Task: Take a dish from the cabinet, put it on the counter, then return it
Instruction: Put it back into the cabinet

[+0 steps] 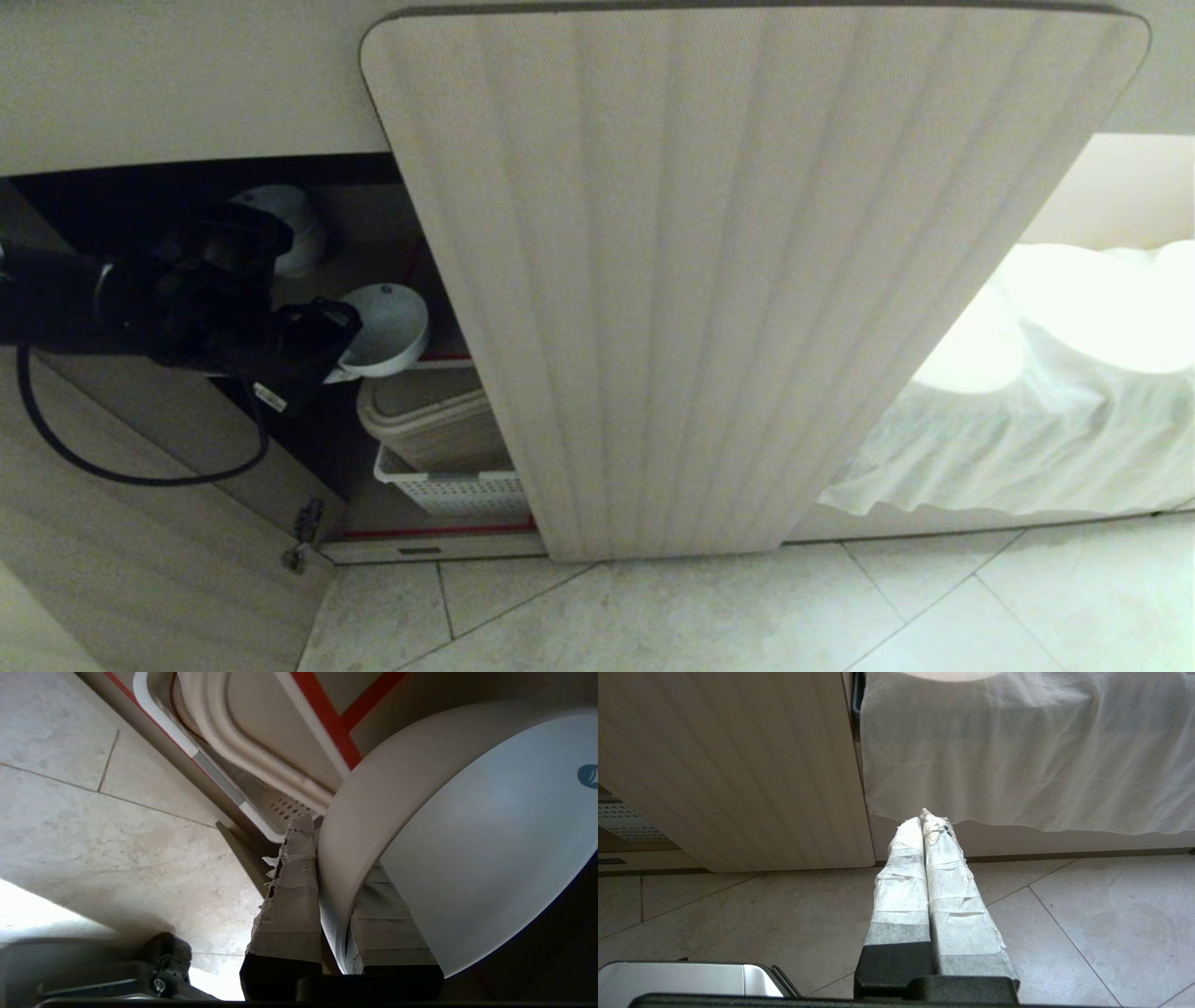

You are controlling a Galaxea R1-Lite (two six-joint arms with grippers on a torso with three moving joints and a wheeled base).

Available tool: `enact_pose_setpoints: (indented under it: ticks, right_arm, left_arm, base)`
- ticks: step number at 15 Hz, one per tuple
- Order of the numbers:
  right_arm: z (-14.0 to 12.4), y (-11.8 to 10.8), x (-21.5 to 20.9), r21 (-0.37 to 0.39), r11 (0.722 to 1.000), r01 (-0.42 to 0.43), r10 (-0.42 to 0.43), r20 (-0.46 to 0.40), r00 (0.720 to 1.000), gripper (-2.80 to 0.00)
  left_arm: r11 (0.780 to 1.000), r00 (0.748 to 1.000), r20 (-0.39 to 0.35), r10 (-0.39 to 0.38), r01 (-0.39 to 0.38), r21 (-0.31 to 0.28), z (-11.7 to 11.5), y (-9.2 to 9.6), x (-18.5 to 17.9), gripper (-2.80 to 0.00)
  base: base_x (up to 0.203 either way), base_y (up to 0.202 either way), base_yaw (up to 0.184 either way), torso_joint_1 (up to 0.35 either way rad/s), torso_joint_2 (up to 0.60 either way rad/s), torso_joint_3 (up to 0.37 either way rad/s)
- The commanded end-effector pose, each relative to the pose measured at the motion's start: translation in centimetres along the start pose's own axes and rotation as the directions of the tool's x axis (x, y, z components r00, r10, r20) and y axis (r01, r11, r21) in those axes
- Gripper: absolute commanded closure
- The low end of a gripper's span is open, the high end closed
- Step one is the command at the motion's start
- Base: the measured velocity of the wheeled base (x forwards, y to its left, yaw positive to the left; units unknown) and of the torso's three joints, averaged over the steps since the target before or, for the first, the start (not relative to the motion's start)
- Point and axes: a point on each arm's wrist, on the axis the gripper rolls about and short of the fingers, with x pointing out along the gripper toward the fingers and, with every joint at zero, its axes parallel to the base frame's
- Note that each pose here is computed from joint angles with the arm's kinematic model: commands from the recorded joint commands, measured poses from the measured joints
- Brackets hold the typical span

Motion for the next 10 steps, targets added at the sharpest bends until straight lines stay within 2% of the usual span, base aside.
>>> enact_pose_setpoints:
  ticks: [1, 10]
  right_arm:
    - [0.0, 0.0, 0.0, 0.000, 1.000, -0.001, 0.001, 0.001, 1.000, 0.00]
    - [0.0, 0.0, 0.0, 0.000, 1.000, 0.000, 0.000, 0.001, 1.000, 0.00]
  left_arm:
    - [0.999, 1.000, 0.008, -0.006, 0.007, -0.034, 0.3, -0.5, 0.6, 0.00]
    - [0.996, 0.996, 0.086, -0.007, 0.015, -0.091, 2.2, -1.4, 2.0, 0.00]
  base:
    - [0.000, 0.000, 0.000, 0.000, 0.00, 0.000]
    - [0.000, 0.000, 0.000, 0.000, 0.00, 0.000]
